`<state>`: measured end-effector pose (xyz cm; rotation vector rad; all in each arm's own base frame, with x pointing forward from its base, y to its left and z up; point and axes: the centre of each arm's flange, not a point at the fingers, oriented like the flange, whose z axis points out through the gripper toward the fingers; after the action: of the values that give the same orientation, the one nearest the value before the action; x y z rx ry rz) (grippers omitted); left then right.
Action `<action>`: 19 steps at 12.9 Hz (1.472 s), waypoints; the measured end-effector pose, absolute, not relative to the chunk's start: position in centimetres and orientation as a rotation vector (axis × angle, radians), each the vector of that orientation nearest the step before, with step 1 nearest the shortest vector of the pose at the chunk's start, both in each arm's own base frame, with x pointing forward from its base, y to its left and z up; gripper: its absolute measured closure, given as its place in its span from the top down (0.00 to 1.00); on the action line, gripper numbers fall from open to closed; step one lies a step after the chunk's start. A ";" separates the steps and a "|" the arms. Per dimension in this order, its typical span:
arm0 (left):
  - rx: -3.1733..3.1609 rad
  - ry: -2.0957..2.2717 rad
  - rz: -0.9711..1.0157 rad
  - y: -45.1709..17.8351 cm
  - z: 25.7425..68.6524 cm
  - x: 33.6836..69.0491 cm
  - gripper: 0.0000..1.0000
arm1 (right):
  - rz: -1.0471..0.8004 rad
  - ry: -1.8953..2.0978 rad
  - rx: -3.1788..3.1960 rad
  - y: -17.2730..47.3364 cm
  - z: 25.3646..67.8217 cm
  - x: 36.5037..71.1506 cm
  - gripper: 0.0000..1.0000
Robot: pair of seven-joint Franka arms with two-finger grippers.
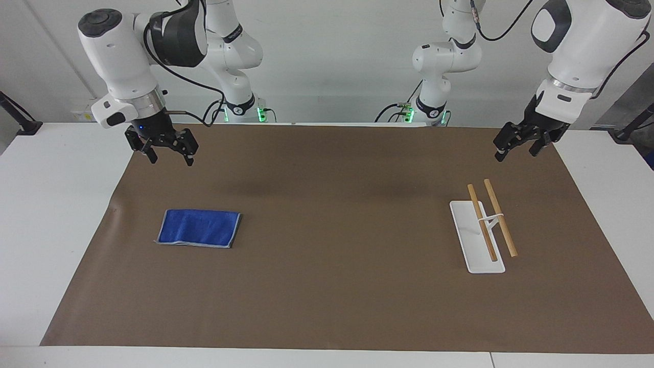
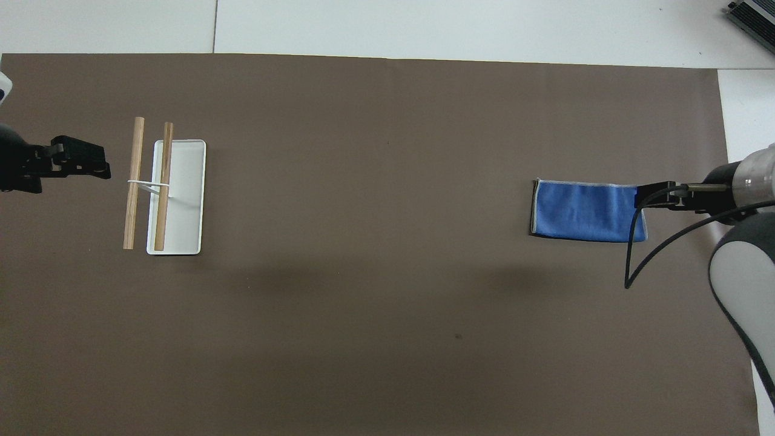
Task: Right arm passes towel to left arm to hang
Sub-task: 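Reach the right gripper down over the blue towel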
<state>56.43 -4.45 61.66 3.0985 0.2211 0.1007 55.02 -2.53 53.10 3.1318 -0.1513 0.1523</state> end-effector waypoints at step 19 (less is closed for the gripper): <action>3.099 0.216 0.097 -4.6 61.6 56.4 1.00 | 0.107 -0.122 3.110 -3.4 30.2 59.2 1.00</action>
<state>56.40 -4.62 61.56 3.0992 0.2159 0.0968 59.25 -3.42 30.22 3.1096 -0.1221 0.1074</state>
